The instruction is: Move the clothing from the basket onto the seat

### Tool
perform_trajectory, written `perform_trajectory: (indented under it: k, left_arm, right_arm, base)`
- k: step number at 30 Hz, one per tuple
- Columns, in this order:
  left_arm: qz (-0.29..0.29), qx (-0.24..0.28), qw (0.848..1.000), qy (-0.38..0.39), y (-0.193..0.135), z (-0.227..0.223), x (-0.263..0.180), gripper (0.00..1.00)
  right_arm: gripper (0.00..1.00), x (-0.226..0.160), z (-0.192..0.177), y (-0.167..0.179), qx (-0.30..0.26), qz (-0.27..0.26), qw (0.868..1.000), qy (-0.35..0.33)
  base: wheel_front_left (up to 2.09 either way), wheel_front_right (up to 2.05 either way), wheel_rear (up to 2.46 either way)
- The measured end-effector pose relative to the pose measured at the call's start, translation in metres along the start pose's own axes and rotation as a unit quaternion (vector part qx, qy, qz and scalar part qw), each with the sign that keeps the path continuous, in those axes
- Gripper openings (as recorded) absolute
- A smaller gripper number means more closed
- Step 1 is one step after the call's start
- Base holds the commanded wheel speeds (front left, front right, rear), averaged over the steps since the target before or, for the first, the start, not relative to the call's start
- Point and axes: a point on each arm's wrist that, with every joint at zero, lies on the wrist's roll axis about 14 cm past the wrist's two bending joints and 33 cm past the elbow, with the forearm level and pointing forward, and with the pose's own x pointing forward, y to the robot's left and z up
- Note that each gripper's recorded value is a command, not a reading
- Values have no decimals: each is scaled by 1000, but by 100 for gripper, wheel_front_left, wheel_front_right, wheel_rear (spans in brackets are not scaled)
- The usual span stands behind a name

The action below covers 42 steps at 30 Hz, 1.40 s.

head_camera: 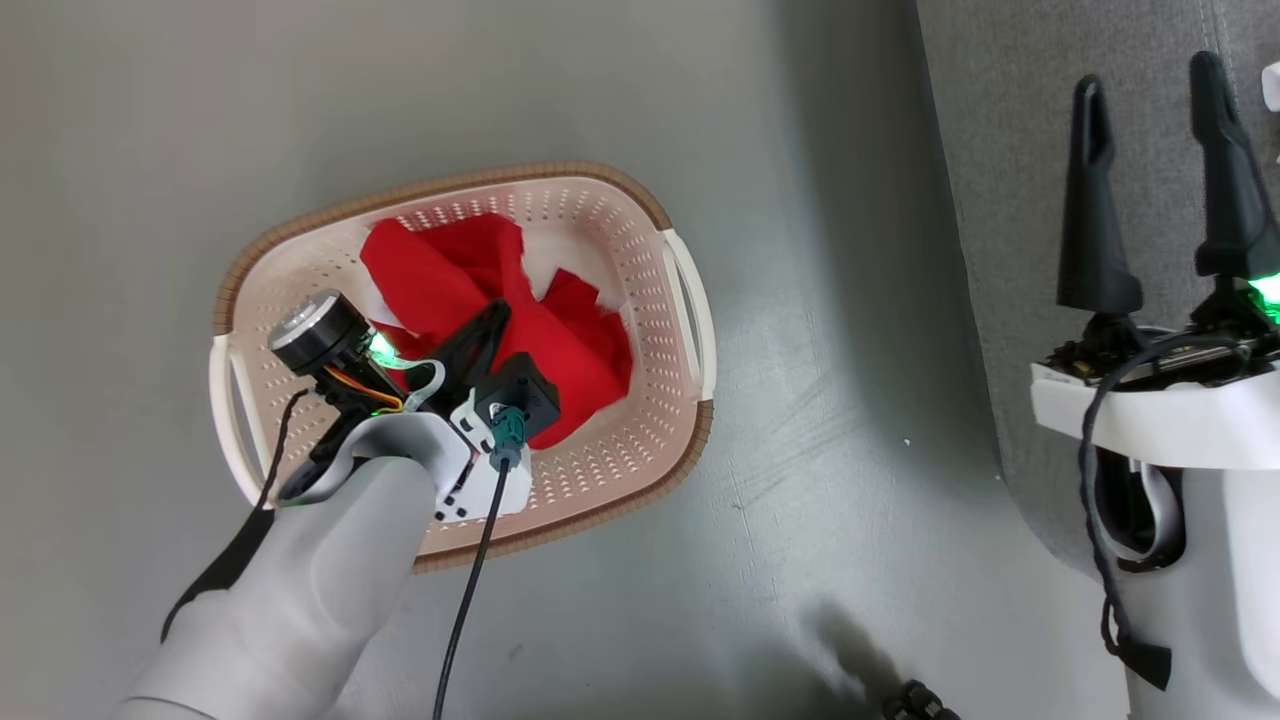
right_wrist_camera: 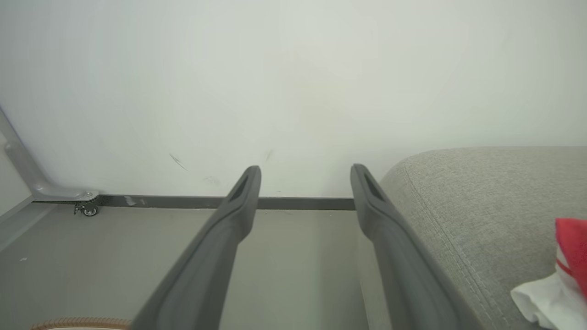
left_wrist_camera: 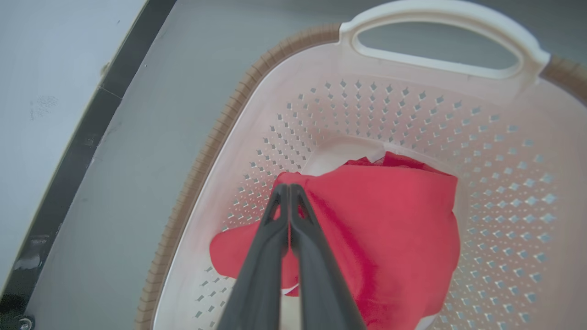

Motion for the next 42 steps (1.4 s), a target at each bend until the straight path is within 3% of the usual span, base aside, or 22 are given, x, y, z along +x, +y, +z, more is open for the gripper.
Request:
perform_trajectory:
  k: [13, 42]
  left_arm:
    - [75, -46, 995, -48, 30, 37, -23, 0]
    - [143, -43, 976, -161, 46, 129, -108, 0]
  right_arm:
    - [100, 1, 29, 0, -10, -1, 999, -34]
    - [100, -33, 90, 6, -3, 3, 996, -91]
  base:
    - [0, 0, 0]
    - [0, 0, 0]
